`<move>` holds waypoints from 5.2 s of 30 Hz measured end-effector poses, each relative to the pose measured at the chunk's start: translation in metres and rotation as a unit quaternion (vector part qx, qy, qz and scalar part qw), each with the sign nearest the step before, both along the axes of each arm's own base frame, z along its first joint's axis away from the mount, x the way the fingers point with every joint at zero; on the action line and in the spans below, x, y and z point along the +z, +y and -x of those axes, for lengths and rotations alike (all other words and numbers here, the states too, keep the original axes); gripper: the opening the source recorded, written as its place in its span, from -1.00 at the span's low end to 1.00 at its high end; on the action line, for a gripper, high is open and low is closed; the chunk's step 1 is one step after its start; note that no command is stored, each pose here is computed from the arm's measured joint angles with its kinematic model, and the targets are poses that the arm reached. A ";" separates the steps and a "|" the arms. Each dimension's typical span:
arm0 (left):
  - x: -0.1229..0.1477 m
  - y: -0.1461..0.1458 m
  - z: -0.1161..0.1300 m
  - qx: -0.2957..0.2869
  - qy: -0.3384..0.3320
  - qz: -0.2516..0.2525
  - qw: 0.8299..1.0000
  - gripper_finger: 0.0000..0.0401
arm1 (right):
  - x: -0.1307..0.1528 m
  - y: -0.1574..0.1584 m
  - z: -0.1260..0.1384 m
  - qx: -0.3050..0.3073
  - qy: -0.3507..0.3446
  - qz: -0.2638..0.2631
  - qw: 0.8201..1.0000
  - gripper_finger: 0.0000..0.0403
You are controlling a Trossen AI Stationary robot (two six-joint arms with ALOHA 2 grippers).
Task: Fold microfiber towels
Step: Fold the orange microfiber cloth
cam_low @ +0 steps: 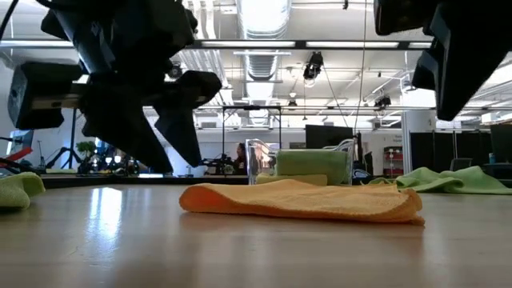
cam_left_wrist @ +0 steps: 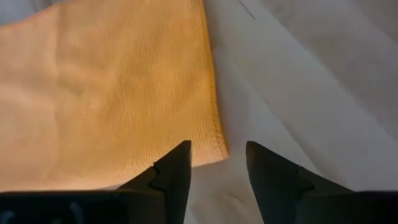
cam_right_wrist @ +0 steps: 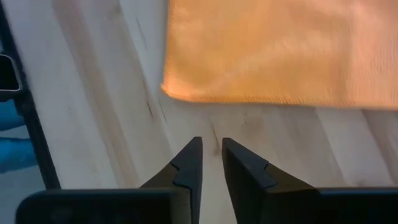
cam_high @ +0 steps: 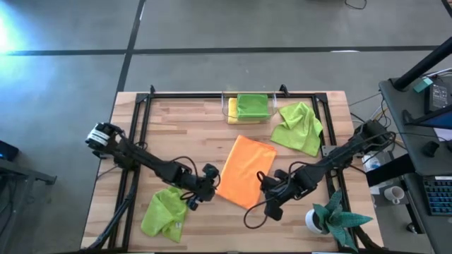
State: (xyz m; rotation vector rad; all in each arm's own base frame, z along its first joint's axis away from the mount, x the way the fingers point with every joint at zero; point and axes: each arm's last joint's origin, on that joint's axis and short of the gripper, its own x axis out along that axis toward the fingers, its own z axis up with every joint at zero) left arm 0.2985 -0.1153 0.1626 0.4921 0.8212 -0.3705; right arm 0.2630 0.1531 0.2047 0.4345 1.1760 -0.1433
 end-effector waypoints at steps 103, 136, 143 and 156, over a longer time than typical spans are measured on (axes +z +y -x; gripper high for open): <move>-0.009 -0.006 -0.036 0.067 -0.029 -0.017 0.997 -0.99 | -0.069 0.001 -0.049 0.019 -0.027 0.067 0.997 -0.95; 0.039 -0.061 -0.031 0.144 0.124 0.260 0.947 -0.99 | 0.013 0.080 -0.029 -0.025 -0.063 -0.084 0.994 -0.96; 0.047 -0.064 -0.035 0.157 0.077 0.253 0.952 -0.99 | 0.013 0.096 -0.020 -0.061 -0.051 -0.079 0.994 -0.96; 0.065 -0.031 -0.060 0.168 0.013 0.219 0.961 -0.99 | 0.011 0.089 -0.014 -0.139 -0.037 -0.050 0.988 -0.96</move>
